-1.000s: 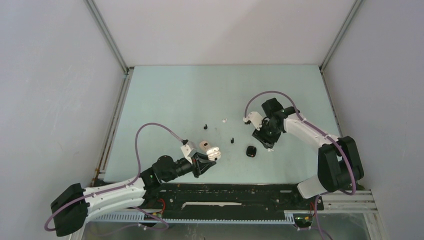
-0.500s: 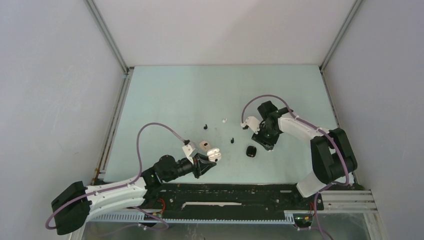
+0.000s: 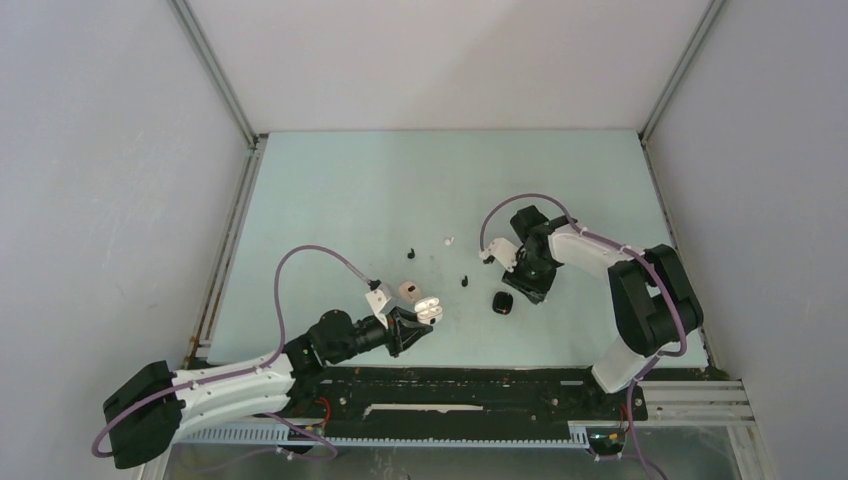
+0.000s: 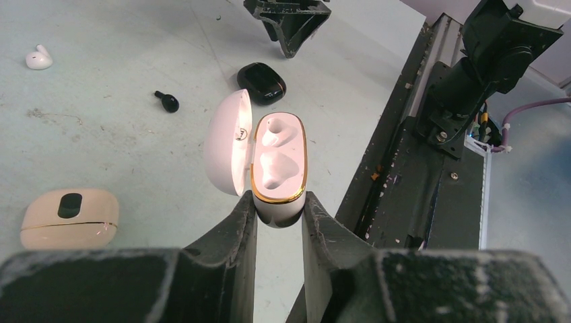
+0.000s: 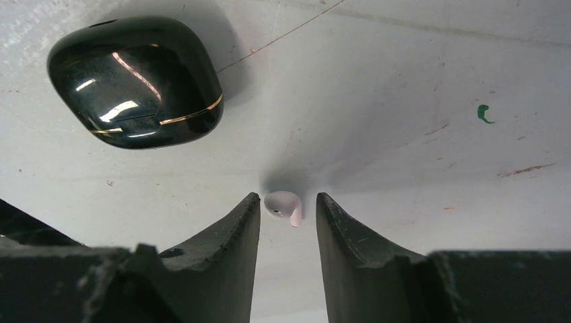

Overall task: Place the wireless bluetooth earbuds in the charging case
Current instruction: Pick up the right earbud from the center of the board.

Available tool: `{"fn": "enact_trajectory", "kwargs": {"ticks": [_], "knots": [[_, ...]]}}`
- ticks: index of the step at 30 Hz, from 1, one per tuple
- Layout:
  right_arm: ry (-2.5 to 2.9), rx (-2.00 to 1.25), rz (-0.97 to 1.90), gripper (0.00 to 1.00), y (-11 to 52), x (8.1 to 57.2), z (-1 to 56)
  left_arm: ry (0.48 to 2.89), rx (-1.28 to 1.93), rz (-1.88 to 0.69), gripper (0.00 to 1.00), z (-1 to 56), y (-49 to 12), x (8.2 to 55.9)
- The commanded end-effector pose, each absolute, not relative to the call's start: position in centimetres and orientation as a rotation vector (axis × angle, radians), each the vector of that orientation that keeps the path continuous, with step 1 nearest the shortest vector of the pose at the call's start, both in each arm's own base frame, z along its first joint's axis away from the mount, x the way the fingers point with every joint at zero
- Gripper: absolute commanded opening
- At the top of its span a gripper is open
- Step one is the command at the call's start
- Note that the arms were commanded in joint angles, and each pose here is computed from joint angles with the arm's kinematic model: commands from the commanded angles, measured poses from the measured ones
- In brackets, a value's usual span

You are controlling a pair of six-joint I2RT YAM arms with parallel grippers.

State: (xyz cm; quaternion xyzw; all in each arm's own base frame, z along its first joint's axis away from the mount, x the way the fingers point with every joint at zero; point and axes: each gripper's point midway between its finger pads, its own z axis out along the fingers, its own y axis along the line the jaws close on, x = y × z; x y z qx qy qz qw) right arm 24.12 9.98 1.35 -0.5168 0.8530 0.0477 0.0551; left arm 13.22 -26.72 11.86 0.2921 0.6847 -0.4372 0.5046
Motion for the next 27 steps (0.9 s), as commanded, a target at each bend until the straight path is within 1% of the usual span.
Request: {"fn": "enact_trajectory", "kwargs": {"ticks": [1,7,11,15,18,21,22,23,27], "knots": [[2.585,-1.586,0.145,0.39,10.0,24.4,0.9,1.605,0.684,-1.088,0.0,13.7,-27.2,13.4],[2.613,-1.583,0.177,0.34,10.0,24.0,0.4,1.611,0.68,-1.089,0.0,13.6,-27.2,13.4],[2.634,-1.576,0.19,0.28,9.8,23.7,0.3,1.618,0.678,-1.09,0.0,13.4,-27.2,13.4],[2.625,-1.554,0.199,0.18,9.8,23.7,1.0,1.623,0.677,-1.084,0.0,13.3,-27.2,13.5],[2.59,-1.507,0.212,0.13,10.1,23.6,2.8,1.627,0.678,-1.081,0.0,13.4,-27.4,13.7],[2.506,-1.423,0.257,0.1,11.2,23.6,5.8,1.624,0.67,-1.085,0.0,13.5,-27.7,13.9],[2.467,-1.394,0.273,0.08,11.6,23.7,7.0,1.623,0.665,-1.088,0.0,13.5,-27.9,14.0],[2.429,-1.362,0.294,0.01,12.1,23.7,8.2,1.622,0.657,-1.091,0.0,13.6,-28.1,14.2],[2.227,-1.223,0.42,0.0,14.5,23.7,14.2,1.597,0.631,-1.108,0.0,14.3,-29.2,15.0]]}}
